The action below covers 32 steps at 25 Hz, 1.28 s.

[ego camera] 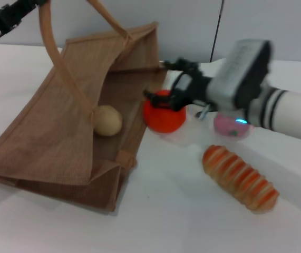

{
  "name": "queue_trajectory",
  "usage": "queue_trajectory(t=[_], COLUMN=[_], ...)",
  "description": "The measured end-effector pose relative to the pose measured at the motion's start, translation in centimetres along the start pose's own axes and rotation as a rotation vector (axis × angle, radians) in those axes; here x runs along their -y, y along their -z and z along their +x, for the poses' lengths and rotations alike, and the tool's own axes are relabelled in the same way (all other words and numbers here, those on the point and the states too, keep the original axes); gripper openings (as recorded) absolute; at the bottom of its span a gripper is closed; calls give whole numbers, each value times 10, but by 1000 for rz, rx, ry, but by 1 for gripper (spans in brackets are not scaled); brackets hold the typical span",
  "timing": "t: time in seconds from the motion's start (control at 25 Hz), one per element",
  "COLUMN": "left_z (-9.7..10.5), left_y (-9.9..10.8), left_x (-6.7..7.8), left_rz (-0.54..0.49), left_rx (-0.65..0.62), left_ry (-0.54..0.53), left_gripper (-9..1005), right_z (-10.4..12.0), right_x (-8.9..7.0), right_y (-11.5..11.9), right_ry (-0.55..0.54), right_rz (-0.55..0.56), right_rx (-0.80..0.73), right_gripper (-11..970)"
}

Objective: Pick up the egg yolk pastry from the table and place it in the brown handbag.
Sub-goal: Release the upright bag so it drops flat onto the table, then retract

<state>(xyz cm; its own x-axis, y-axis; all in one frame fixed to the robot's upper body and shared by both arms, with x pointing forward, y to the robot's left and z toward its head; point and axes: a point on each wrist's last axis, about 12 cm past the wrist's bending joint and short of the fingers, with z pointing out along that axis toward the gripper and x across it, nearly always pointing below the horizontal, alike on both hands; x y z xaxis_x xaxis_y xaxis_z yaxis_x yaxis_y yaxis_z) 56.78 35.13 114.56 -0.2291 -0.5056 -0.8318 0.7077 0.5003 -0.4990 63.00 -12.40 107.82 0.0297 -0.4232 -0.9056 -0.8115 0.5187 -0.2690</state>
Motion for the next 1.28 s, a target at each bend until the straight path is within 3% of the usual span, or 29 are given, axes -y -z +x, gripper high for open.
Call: queue_trajectory(t=[0.28,0.36,0.56,0.88,1.08,1.28], left_z=[13,20,37,65,75,77], left_y=[-3,-6,-12,-19,-12,-1], left_x=[-23,-29,-40,-37,-37,-28], left_rz=[-198,-257,-392,-517,-617,-618], left_rx=[-32,-38,-50,29,95,201], left_ry=[-16,-20,-81,-337,-404,-412], left_gripper=[213,292,472,621,618,614], right_z=[28,34,41,61,73,81], right_x=[28,31,29,29,27,25], right_y=[66,89,119,146,168,182], right_ry=[-152,-163,-176,-254,-289,-310], right_rz=[181,224,300,473,583,651], right_rx=[261,348,468,498,533,537], right_gripper=[893,893,893,893,893,893])
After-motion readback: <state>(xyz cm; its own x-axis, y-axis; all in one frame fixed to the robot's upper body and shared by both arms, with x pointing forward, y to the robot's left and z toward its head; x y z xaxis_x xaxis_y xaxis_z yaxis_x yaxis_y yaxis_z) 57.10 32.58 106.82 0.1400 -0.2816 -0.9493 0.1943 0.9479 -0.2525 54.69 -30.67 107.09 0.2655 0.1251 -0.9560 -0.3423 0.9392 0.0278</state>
